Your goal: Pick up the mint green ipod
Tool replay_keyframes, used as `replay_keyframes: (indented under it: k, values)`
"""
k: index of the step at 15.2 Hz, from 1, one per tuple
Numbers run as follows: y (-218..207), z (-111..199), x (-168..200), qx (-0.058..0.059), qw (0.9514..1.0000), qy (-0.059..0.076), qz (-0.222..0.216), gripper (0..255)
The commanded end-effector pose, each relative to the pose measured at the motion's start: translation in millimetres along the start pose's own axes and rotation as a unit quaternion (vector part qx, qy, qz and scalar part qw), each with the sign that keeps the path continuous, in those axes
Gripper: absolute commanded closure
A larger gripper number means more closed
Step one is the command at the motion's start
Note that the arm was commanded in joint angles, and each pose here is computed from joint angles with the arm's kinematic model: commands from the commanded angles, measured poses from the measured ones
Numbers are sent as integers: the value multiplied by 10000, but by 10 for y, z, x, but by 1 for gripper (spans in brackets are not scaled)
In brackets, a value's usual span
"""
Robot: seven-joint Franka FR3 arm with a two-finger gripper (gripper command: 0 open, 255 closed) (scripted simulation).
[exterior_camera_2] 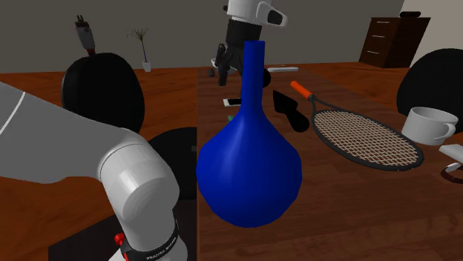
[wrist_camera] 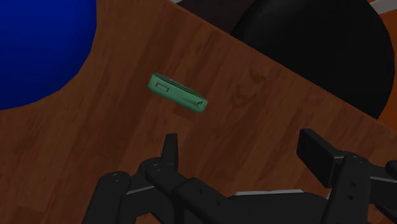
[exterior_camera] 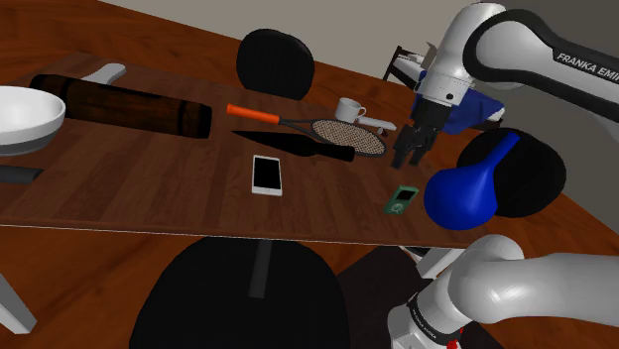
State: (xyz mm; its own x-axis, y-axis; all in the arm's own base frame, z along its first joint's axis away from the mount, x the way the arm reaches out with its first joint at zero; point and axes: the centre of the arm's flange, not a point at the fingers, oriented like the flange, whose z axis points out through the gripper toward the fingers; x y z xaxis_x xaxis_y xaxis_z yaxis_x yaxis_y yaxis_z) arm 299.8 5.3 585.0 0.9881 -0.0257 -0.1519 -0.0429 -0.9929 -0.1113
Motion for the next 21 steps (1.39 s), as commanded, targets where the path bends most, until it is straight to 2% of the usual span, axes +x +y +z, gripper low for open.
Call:
replay_keyframes:
  k: [1,6,7,14,16,17,21]
  values:
    - [0,0,0,0,10000,0,0,0]
    - [227,511,-409,-566,9960,678,-147,0]
    - [248,552,-439,-610,9953,731,-159,0]
    - [293,945,-378,-610,9953,731,-159,0]
    - [293,945,-378,-610,9953,731,-159,0]
    - [294,948,-380,-610,9953,731,-159,255]
    - [290,947,-384,-611,9953,731,-159,255]
